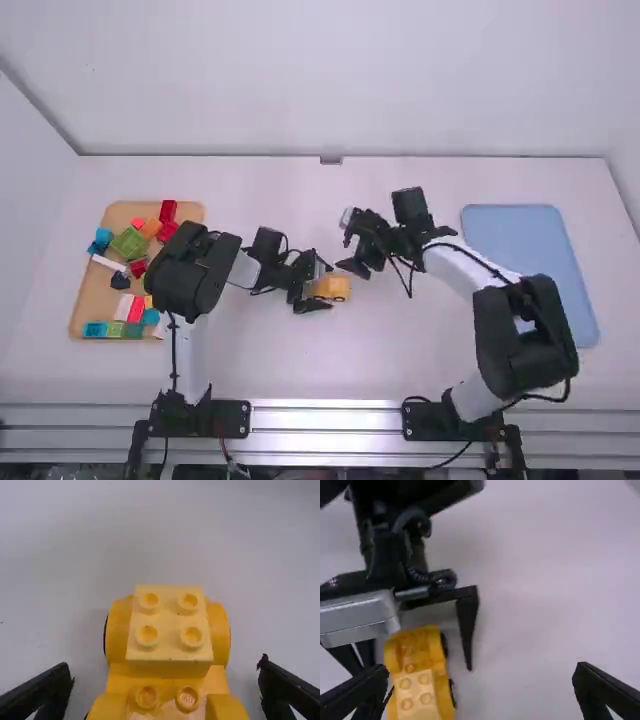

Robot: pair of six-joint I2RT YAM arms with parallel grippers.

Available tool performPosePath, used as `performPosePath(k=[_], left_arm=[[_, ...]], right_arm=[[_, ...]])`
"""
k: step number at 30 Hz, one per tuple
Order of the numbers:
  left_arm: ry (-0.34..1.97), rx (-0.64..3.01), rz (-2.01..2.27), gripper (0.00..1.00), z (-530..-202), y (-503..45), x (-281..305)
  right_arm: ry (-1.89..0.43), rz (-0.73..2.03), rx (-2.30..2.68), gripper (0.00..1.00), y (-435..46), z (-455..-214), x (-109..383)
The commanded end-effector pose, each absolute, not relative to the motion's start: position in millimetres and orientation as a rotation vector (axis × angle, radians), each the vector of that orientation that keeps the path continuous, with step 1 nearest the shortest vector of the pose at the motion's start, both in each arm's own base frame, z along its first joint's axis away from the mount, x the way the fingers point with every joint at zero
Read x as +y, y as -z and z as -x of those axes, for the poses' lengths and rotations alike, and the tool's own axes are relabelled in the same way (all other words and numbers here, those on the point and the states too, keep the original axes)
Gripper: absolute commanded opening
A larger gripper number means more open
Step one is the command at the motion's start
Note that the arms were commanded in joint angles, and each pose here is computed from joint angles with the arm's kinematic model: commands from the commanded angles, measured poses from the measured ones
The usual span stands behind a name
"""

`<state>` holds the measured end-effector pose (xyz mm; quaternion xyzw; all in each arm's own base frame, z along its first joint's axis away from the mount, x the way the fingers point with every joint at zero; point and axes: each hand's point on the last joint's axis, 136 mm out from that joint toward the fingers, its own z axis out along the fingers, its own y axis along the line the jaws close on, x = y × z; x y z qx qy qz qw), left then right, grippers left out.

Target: Assemble lego blocks to make yellow taxi

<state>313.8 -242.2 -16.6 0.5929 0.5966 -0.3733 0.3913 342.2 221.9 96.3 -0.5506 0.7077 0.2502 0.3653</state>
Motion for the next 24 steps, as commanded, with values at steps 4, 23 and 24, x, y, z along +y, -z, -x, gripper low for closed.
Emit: performPosePath(k=[4, 23, 24], left_arm=[[0.928, 1.626, -1.48, 0.99, -314, 21, -231], [0.364, 1.912, -1.404, 0.99, -321, -100, -146], [0.291, 1.973, -1.296, 0.99, -329, -113, -137]], right_arm=[[-0.652, 1.376, 1.82, 0.98, -109, -347, 218], [-0.66, 1.34, 1.648, 0.98, -142, -358, 255], [-0.685, 1.326, 1.617, 0.98, -150, -357, 264]])
